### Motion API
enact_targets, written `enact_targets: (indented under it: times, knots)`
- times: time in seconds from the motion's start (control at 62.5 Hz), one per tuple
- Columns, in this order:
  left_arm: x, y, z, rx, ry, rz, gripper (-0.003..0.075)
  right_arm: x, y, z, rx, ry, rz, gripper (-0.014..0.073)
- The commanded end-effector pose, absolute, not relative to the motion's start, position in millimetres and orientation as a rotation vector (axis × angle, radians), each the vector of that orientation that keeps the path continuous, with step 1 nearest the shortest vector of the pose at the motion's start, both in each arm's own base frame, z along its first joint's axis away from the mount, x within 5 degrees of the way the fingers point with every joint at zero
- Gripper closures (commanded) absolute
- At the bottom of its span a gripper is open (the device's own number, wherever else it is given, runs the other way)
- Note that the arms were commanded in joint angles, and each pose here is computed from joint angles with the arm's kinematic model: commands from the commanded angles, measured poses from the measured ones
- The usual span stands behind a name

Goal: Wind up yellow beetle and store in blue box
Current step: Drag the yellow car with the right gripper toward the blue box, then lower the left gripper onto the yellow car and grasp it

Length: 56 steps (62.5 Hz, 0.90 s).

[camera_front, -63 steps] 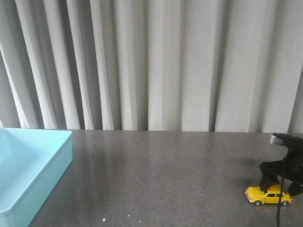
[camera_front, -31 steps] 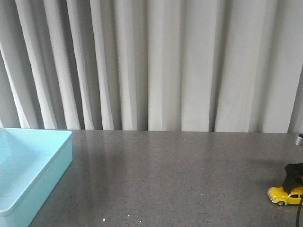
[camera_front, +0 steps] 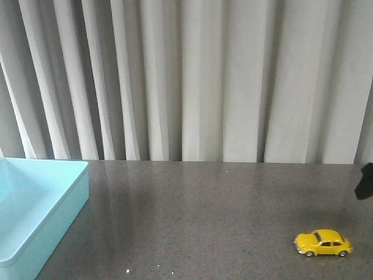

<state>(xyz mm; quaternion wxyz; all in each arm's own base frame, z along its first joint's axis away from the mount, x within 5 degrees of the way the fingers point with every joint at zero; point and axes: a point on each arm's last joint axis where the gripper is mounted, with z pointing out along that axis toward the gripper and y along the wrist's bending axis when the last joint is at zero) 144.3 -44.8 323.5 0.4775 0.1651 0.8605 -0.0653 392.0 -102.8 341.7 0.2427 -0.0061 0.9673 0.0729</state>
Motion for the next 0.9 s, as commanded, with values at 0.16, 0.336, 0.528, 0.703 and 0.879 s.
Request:
enact_targets:
  times: [0.16, 0.336, 0.528, 0.703, 0.879]
  knots:
    - [148, -46, 338, 0.384, 2.017, -0.172, 0.0248, 323, -29, 411, -0.144, 2.451, 0.104, 0.0037]
    - [148, -46, 338, 0.383, 2.016, -0.173, 0.0248, 273, 9, 405, -0.192, 2.358, 0.057, 0.0055]
    - [148, -46, 338, 0.383, 2.016, -0.173, 0.0248, 225, 21, 376, -0.193, 2.372, 0.036, 0.0058]
    - [148, -46, 338, 0.383, 2.015, -0.172, 0.0248, 187, 18, 346, -0.173, 2.424, 0.029, 0.0058]
    - [148, -46, 338, 0.384, 2.014, -0.171, 0.0248, 158, 15, 331, -0.162, 2.412, 0.033, 0.0058]
